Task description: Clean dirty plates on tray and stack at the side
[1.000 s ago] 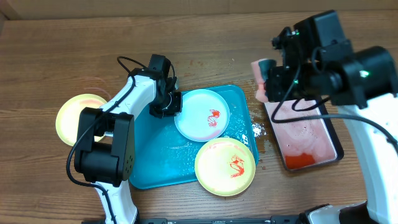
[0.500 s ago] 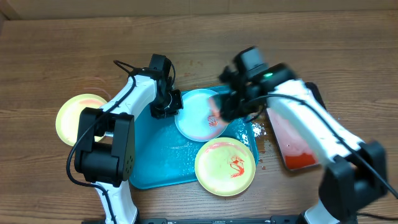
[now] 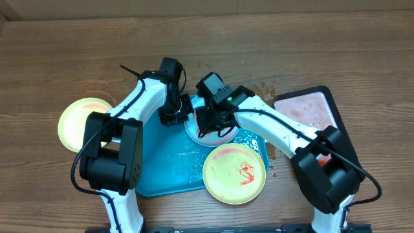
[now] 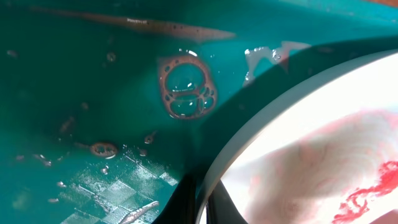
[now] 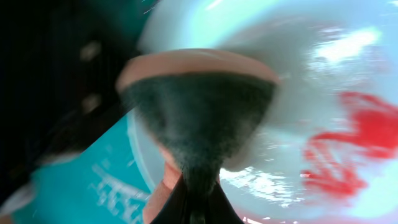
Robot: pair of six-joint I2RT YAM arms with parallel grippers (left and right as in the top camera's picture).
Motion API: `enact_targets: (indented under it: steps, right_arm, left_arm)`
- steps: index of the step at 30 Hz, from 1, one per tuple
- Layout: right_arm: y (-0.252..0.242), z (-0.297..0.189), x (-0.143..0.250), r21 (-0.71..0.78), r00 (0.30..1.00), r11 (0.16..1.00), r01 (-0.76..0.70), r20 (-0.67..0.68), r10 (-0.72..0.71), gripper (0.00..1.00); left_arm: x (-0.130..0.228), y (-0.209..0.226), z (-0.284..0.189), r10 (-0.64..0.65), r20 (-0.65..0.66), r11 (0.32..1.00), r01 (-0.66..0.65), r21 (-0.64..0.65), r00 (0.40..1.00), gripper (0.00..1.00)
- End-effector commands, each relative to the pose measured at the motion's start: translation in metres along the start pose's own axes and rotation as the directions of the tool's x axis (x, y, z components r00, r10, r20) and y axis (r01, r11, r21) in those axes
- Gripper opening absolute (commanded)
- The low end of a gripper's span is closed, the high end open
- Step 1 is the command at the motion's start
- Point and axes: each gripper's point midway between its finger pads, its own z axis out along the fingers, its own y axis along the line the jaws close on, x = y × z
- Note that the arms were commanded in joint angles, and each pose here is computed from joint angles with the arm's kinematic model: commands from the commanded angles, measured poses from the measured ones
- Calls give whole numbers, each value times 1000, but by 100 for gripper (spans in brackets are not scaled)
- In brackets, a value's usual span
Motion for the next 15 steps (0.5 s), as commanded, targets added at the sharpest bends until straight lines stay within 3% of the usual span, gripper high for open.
enact_targets:
  steps: [1, 15]
  right_arm:
    - [-27, -3, -16, 133, 989, 984, -122, 104, 108, 4]
    - [-39, 16, -25, 168, 982, 974, -155, 135, 133, 4]
  left_arm:
    - [6, 33, 29, -79, -22, 986, 75, -149, 997, 4]
    - [10, 34, 29, -84, -37, 985, 78, -155, 996, 5]
